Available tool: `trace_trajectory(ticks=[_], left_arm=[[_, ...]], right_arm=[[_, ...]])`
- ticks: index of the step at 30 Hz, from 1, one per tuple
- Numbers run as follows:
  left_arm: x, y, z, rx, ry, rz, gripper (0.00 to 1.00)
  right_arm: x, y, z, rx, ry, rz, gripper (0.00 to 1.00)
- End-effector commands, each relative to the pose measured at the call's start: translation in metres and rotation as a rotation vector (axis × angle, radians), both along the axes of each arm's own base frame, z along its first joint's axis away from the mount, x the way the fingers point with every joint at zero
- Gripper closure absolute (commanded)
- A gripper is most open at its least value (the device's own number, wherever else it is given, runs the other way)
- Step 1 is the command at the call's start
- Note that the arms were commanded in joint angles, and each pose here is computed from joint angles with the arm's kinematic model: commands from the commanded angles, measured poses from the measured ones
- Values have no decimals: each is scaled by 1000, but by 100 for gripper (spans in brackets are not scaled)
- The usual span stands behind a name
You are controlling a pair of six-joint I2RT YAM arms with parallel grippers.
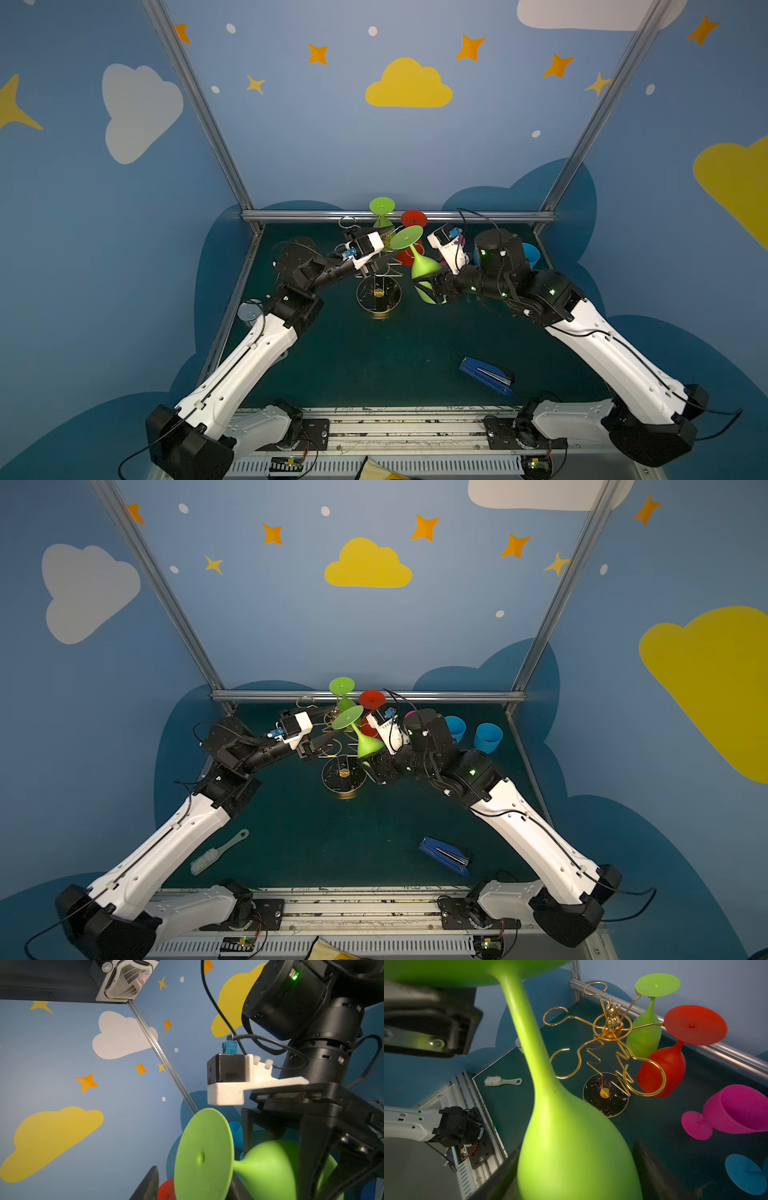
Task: Take the wine glass off the wine glass rack
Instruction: 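Close the right gripper on the lime-green glass foot while the left holds it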
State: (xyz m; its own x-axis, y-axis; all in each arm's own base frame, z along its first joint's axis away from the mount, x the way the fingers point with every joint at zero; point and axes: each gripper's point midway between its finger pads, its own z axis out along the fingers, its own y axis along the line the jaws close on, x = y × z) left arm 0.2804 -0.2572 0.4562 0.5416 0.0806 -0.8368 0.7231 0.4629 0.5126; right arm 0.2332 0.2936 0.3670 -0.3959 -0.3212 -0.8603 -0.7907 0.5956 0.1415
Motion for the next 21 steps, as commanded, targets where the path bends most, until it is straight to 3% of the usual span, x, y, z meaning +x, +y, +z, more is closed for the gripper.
trace_trajectory(ticks=[1,9,12,14,16,21], left_arm=[[2,-2,-1,8,-6,2,59],[2,-4,-4,18,10,-4,79],[3,-2,-4,15,12,9,88],[5,-1,-5,3,26,24,95],[7,1,-7,-9,50,35,97],[13,10,-9,-88,138,85,97]], right_arm=[[-7,6,13,30,-11,25,68],[-13,10,11,23,-6,39,66],[-14,10,14,34,-7,43,55],[-16,10,17,52,-14,49,37],[-18,10,21,84,-27,57,27],[-20,2,39,175,-49,51,19]])
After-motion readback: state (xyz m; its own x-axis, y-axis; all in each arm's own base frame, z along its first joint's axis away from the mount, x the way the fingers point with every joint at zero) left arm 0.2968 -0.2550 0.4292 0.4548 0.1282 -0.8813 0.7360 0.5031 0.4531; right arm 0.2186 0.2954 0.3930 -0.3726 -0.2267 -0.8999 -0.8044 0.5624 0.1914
